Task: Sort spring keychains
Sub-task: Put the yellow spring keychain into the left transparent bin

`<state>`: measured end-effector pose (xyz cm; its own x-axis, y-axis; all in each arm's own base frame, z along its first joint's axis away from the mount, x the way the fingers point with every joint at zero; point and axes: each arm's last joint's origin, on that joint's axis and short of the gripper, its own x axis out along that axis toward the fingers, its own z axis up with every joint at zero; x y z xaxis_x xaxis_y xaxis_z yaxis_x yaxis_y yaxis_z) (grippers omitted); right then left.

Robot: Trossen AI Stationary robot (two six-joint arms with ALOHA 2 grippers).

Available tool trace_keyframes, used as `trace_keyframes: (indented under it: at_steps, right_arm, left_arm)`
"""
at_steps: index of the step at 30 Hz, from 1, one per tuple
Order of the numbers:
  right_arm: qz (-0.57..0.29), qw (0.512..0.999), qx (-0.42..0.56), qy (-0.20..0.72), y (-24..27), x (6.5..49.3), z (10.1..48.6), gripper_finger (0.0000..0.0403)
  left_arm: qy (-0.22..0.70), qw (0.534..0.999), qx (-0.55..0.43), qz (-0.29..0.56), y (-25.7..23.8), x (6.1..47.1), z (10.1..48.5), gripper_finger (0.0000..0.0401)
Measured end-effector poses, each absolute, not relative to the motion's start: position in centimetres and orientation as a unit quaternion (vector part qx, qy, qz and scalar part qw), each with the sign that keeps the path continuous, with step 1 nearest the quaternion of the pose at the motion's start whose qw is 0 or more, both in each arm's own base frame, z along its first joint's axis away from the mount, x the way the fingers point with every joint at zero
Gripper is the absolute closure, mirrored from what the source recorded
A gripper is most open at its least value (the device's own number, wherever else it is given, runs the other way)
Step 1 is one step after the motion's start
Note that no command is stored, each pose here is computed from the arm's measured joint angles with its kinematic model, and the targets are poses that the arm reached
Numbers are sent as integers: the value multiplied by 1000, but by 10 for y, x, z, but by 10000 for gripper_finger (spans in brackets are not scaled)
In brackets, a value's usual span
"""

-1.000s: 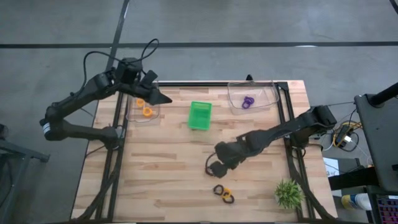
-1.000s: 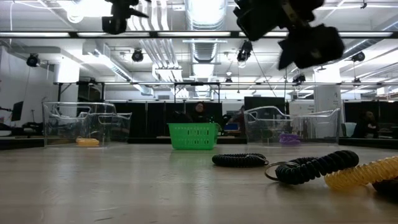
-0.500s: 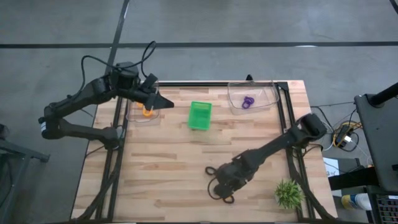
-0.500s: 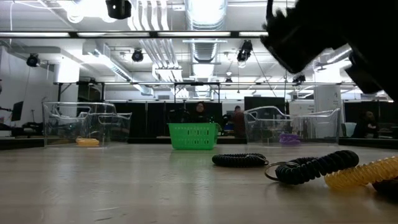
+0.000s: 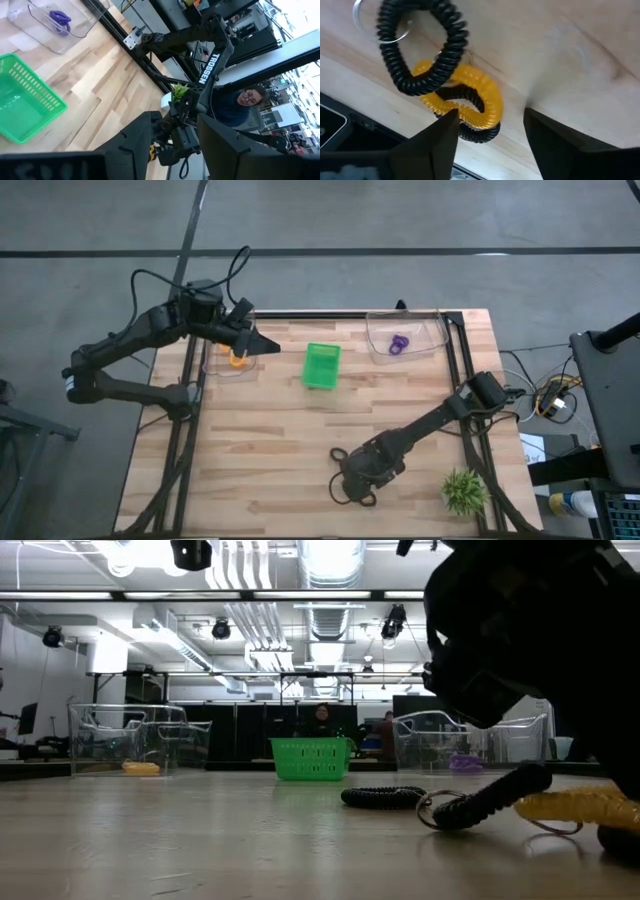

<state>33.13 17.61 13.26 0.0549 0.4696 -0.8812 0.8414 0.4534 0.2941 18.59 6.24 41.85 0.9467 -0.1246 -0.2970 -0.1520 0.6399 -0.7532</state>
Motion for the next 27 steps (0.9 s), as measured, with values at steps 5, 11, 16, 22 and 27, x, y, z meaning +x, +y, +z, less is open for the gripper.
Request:
trace_keyframes:
  at_steps: [5, 11, 16, 22, 27]
  right_arm:
    - [-169, 550, 488, 657, 177, 335, 136, 248]
    - [-151, 564, 481, 654, 178, 338, 141, 375]
    - [-141, 568, 486, 649, 180, 341, 155, 385]
    - [-150, 594, 478, 630, 178, 341, 191, 387]
    - [-183, 630, 475, 587, 163, 340, 219, 388]
  left_arm:
    - [163, 890, -426, 10, 63, 186, 418, 248]
    - [165, 889, -427, 13, 63, 188, 417, 248]
    - [165, 889, -427, 13, 63, 188, 417, 248]
    - [164, 892, -422, 19, 64, 188, 417, 248]
    - [168, 893, -417, 22, 65, 191, 415, 248]
